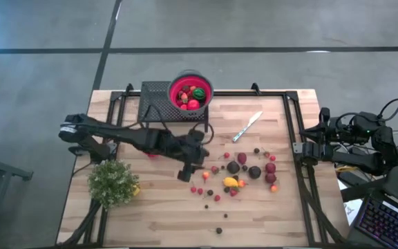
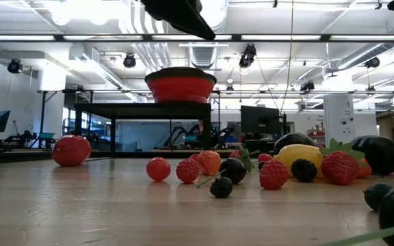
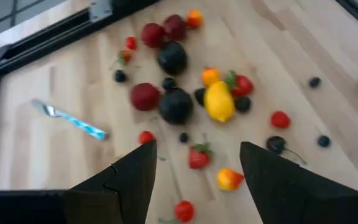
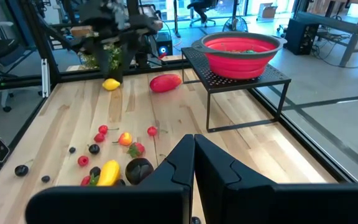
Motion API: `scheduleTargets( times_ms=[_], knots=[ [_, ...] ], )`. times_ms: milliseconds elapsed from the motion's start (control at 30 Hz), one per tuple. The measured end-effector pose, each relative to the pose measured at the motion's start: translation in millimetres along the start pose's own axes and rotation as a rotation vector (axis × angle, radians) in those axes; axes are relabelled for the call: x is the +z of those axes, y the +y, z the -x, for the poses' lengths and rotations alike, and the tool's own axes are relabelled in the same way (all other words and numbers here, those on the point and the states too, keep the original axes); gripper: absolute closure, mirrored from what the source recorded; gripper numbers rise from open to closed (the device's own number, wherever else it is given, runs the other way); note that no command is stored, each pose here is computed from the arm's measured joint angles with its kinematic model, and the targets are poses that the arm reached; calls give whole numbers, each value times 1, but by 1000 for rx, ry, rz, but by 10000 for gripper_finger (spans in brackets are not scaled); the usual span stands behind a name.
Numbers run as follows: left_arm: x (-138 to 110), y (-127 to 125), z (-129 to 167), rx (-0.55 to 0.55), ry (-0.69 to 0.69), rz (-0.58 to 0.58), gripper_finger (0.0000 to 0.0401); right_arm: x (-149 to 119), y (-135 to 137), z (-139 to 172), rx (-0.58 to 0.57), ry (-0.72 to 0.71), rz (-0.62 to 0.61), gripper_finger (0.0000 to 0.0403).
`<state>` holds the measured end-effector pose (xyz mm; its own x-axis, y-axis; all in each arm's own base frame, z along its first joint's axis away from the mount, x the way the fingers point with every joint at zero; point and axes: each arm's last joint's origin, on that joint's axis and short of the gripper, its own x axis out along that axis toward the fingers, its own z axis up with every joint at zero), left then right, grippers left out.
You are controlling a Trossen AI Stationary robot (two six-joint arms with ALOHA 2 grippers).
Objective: Pick & Place Fruit
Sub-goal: Put the red cherry into the red gray strainer bowl on the shelf
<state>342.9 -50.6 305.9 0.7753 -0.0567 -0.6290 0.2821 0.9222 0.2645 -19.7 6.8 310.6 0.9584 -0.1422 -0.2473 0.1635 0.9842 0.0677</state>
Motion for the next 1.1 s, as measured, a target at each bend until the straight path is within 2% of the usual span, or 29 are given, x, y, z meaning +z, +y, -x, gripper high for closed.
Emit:
scheduleTargets(
  times_ms=[500, 1100],
  knots=[
    [-35, -57, -26, -102, -23, -85, 165, 0, 0, 0, 0, 0, 0, 394],
    [-95, -85, -46, -143, 13, -127, 165, 0, 0, 0, 0, 0, 0, 394]
  ],
)
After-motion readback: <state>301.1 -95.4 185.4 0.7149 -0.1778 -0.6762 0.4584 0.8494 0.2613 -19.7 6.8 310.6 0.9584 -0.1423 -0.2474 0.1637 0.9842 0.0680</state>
